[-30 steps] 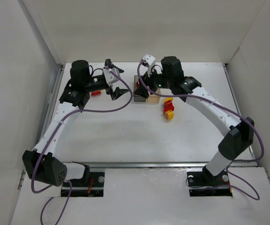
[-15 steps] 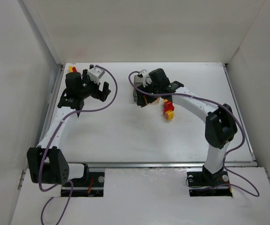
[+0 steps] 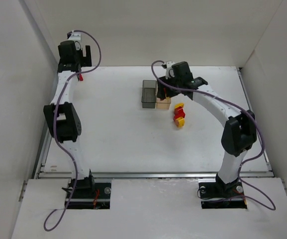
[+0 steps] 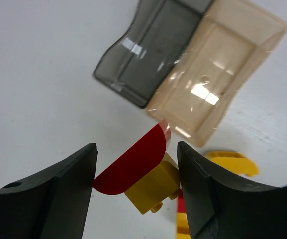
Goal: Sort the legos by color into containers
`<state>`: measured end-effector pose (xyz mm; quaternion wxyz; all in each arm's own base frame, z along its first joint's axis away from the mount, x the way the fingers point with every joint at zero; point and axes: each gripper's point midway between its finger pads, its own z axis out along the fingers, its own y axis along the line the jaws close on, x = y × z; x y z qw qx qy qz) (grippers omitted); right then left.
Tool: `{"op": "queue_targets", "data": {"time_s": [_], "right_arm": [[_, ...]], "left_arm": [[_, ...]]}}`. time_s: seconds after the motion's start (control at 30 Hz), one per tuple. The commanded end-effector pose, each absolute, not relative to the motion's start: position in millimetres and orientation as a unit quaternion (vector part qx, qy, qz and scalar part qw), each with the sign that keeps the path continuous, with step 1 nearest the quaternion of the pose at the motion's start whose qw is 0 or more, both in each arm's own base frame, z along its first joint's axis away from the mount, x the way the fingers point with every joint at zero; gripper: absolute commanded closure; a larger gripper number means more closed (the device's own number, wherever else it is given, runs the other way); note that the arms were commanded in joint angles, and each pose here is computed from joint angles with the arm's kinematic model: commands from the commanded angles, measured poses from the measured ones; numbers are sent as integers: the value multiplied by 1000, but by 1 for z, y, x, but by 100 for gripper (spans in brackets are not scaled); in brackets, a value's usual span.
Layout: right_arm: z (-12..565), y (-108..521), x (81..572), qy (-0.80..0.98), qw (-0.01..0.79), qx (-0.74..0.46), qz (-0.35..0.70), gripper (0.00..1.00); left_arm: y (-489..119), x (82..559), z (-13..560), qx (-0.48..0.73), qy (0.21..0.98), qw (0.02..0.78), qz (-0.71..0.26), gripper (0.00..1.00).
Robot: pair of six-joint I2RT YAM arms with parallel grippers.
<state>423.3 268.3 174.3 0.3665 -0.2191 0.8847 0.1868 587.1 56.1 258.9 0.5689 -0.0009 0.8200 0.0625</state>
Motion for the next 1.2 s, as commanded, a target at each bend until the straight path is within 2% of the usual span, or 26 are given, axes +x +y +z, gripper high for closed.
{"op": "queue_targets", "data": {"time_s": [0.0, 0.07, 0.1, 0.17, 0.3, 0.43, 0.67, 0.8, 1.0, 1.17], "right_arm": [[197, 249, 451, 884, 393, -170, 190, 100], [194, 241, 462, 887, 393, -155, 187, 100], [191, 241, 462, 889, 389, -155, 186, 100], [193, 235, 468, 890, 387, -144, 193, 100], [188, 231, 470, 897, 374, -140, 188, 100], [196, 234, 472, 898, 370, -142, 192, 100], [206, 246, 471, 897, 354, -144, 223, 100], [210, 250, 470, 904, 336, -124, 233, 99], [257, 253, 477, 891, 378, -117, 222, 99], [279, 255, 480, 880, 399, -119, 228, 98]], "left_arm": [[84, 613, 244, -25, 833, 539, 125, 1], [94, 631, 233, -35, 826, 542, 149, 1], [111, 639, 207, -49, 831, 527, 173, 1], [133, 656, 212, -56, 810, 550, 195, 1], [168, 680, 184, -85, 792, 565, 217, 1], [167, 690, 176, -103, 780, 584, 200, 1], [165, 692, 138, -122, 794, 566, 184, 1], [152, 697, 122, -118, 805, 567, 129, 1], [141, 701, 101, -140, 810, 562, 86, 1], [158, 710, 93, -163, 803, 569, 70, 1]]}}
